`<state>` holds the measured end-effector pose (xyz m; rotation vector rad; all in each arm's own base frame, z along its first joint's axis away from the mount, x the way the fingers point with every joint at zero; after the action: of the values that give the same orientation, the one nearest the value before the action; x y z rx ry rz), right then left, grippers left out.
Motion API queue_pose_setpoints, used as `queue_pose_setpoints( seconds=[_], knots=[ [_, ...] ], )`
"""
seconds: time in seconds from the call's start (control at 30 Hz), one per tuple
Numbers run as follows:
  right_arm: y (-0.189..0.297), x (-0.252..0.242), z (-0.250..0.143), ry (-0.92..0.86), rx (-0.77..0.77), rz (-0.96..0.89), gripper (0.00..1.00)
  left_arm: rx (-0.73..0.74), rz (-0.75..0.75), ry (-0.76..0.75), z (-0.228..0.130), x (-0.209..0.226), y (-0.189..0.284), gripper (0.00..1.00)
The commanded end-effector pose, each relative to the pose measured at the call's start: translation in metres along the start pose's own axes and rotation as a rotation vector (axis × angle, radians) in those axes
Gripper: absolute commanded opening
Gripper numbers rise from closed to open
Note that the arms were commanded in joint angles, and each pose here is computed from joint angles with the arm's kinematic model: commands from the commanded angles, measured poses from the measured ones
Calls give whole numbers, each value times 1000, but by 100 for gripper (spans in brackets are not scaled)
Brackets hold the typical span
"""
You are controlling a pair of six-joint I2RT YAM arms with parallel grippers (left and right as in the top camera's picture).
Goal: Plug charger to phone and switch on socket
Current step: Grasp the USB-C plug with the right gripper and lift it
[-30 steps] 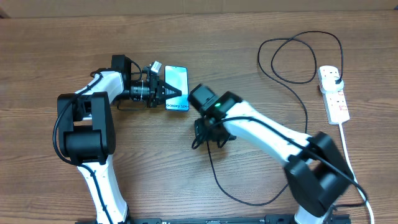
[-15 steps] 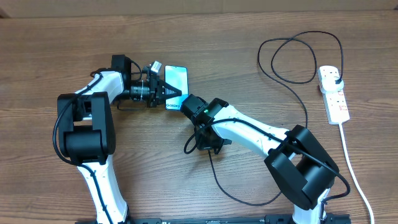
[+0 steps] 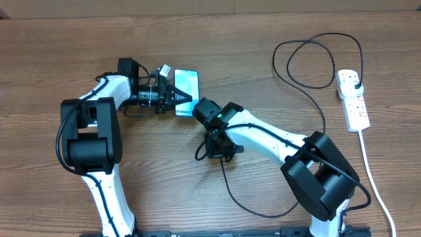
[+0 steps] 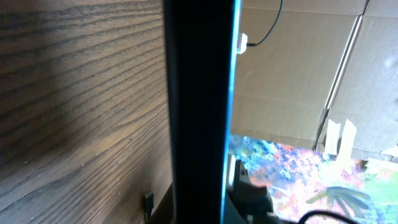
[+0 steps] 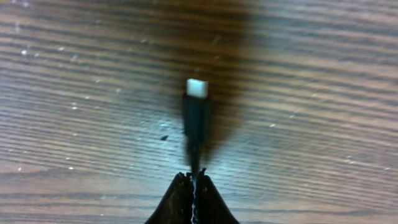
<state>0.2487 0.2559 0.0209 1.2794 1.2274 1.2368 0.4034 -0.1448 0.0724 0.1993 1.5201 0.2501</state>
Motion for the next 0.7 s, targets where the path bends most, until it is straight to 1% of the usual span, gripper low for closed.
queue_pose_setpoints(
  seconds=[0.0, 0.03, 0.13, 0.17, 0.37, 0.4, 0.53, 0.63, 0.67],
  knots=[
    [-12, -6, 2, -18, 40, -8, 9, -13, -52, -41, 2, -25, 5, 4],
    [-16, -8, 3, -21, 45, -13, 11, -13, -52, -41, 2, -25, 5, 4],
    [-23, -3, 9, -18, 28, 2, 24, -13, -52, -37, 2, -25, 5, 4],
    [-24, -1, 10, -18, 22, 8, 26, -13, -52, -34, 2, -25, 5, 4],
    [-26, 2, 14, -19, 9, 20, 27, -13, -52, -34, 2, -25, 5, 4],
    [-26, 2, 14, -19, 9, 23, 25, -13, -52, -34, 2, -25, 5, 4],
    [-26, 2, 13, -18, 14, 23, 15, -13, -52, -34, 2, -25, 5, 4],
    [-26, 3, 14, -15, 13, 24, 4, -13, -52, -34, 2, -25, 5, 4],
    [-26, 3, 14, -15, 11, 26, 4, -13, -52, -34, 2, -25, 5, 4]
  ],
)
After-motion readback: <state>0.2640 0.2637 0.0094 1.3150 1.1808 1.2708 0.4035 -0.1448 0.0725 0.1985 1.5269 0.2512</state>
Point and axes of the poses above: each gripper's point midway between its finger pads, its own y axis back along the fingers, its own x axis along the line the jaws close on, z = x × y, the point moved 1 cm from there along y, back along the fingers, and after that the axes turned 6 degrees about -y, right-handed, at the moved point
